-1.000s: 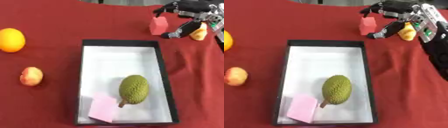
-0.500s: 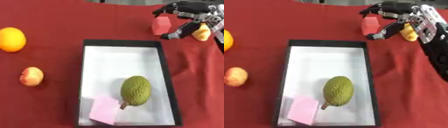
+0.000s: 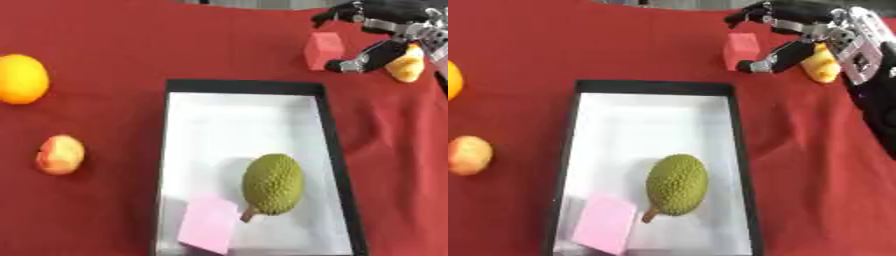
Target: Pick up objects on the table and place them in the box.
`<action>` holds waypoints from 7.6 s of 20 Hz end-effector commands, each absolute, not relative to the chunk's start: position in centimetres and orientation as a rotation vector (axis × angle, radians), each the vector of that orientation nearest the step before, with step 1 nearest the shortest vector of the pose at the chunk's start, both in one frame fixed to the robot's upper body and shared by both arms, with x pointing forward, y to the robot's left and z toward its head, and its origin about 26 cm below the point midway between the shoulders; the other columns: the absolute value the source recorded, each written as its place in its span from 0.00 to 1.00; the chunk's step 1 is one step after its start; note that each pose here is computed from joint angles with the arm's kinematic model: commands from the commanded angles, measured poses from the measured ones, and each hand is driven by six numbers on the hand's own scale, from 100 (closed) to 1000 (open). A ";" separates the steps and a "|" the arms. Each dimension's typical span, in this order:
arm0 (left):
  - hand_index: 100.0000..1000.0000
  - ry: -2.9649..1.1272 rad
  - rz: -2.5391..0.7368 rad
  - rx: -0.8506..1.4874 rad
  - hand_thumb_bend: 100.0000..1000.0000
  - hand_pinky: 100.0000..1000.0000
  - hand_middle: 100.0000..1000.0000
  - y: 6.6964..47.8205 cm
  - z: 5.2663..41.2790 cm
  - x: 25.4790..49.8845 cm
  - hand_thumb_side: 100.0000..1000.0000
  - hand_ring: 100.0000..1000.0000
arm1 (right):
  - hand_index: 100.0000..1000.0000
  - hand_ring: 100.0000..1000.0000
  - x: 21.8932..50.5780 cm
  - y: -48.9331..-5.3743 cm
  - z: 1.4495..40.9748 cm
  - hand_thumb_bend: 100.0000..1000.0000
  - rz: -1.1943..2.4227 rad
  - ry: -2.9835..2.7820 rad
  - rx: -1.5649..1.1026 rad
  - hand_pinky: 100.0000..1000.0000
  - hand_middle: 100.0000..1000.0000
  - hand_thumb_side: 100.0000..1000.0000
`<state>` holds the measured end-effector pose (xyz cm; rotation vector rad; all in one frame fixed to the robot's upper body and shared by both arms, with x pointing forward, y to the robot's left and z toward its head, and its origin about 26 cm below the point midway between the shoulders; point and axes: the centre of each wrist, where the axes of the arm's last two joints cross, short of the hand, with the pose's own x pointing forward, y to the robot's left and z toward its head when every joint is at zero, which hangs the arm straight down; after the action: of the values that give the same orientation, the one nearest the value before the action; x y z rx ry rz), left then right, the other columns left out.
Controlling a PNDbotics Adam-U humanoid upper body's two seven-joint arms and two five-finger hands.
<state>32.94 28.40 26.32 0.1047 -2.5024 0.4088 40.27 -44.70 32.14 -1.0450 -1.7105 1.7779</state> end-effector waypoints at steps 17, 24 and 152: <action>0.74 -2.538 0.376 0.079 0.00 0.72 0.61 28.0 27.5 32.8 0.64 0.76 | 1.00 0.93 38.8 -47.6 34.0 0.33 1.683 -1.683 -1.172 0.95 0.85 0.67; 0.73 -2.541 0.366 0.072 0.00 0.72 0.61 27.9 27.6 32.9 0.64 0.76 | 1.00 0.93 38.5 -48.3 33.8 0.33 1.624 -1.691 -1.205 0.95 0.85 0.67; 0.73 -2.445 0.410 0.504 0.00 0.74 0.59 35.7 26.2 30.7 0.63 0.76 | 0.57 0.47 32.8 -26.8 28.5 0.31 2.091 -2.314 -0.845 0.65 0.31 0.68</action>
<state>30.98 35.37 25.23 0.4726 -2.4152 0.4426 32.79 -26.59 27.89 -0.8149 -2.3260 2.0680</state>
